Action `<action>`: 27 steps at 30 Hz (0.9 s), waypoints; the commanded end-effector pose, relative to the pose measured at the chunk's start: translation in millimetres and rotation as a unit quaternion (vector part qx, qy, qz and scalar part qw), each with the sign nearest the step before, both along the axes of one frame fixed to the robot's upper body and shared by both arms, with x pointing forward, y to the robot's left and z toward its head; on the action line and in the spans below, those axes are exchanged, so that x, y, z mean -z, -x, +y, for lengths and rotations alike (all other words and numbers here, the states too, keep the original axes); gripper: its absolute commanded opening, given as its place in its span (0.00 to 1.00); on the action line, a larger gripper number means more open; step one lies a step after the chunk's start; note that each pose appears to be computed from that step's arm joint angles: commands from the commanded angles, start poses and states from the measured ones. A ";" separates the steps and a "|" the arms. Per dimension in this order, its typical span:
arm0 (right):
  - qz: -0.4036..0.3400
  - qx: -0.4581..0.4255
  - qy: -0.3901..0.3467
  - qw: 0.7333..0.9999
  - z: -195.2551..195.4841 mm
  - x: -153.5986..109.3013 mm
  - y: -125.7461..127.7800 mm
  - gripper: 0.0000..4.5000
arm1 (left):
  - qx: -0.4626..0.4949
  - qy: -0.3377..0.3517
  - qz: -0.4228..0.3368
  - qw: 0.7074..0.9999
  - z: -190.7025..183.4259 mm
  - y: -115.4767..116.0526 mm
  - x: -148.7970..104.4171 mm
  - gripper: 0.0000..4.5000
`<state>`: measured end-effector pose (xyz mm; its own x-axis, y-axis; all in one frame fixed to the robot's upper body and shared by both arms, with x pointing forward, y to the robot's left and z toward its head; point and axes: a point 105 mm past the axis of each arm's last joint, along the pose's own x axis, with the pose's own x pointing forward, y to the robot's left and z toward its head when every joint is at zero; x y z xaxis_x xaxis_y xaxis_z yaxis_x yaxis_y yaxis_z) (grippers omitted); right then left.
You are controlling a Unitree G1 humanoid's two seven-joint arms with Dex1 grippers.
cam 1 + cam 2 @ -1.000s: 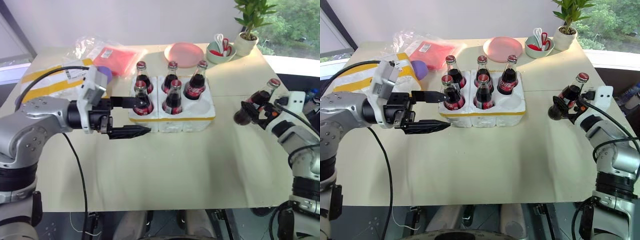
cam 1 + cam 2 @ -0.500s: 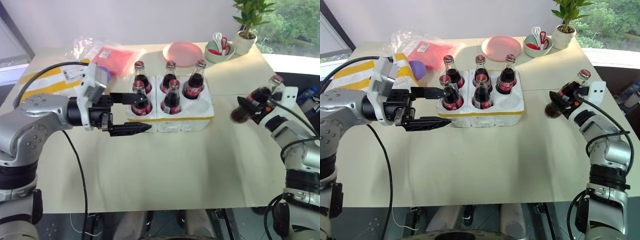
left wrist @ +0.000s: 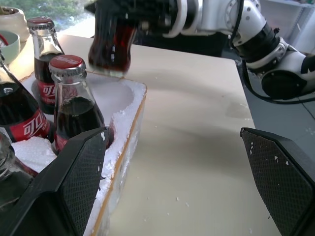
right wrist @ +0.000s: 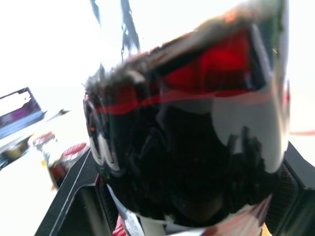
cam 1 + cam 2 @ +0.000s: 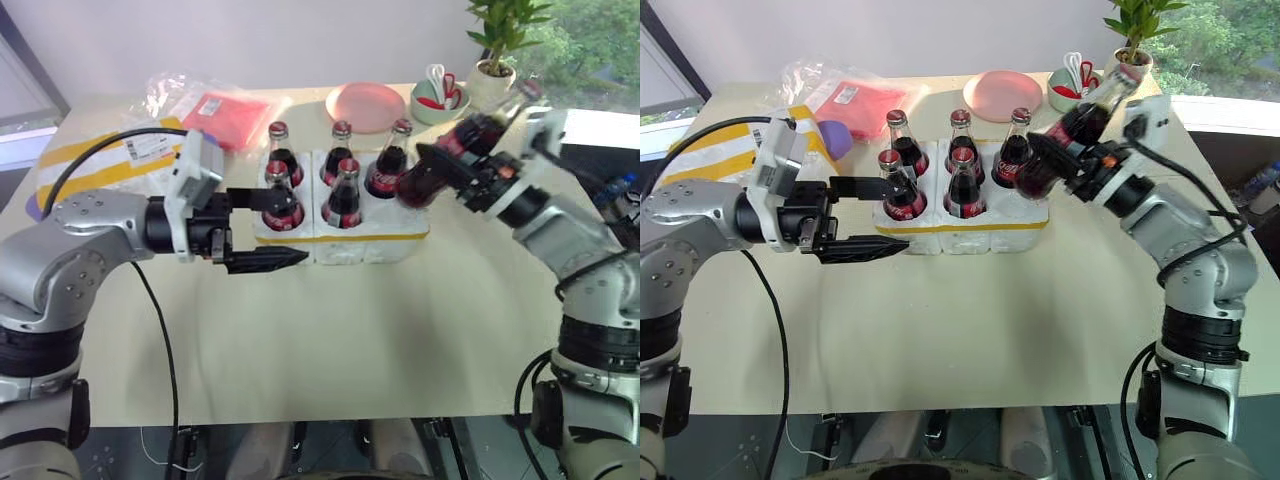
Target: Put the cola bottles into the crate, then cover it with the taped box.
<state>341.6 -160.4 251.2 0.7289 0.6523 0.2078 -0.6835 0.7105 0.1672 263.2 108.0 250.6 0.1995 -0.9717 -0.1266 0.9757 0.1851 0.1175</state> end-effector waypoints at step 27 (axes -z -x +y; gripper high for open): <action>-0.054 -0.065 0.117 0.990 7.6 -41.5 18.5 0.99 | -0.110 -0.023 -0.047 0.993 43.3 -1.8 -10.6 1.00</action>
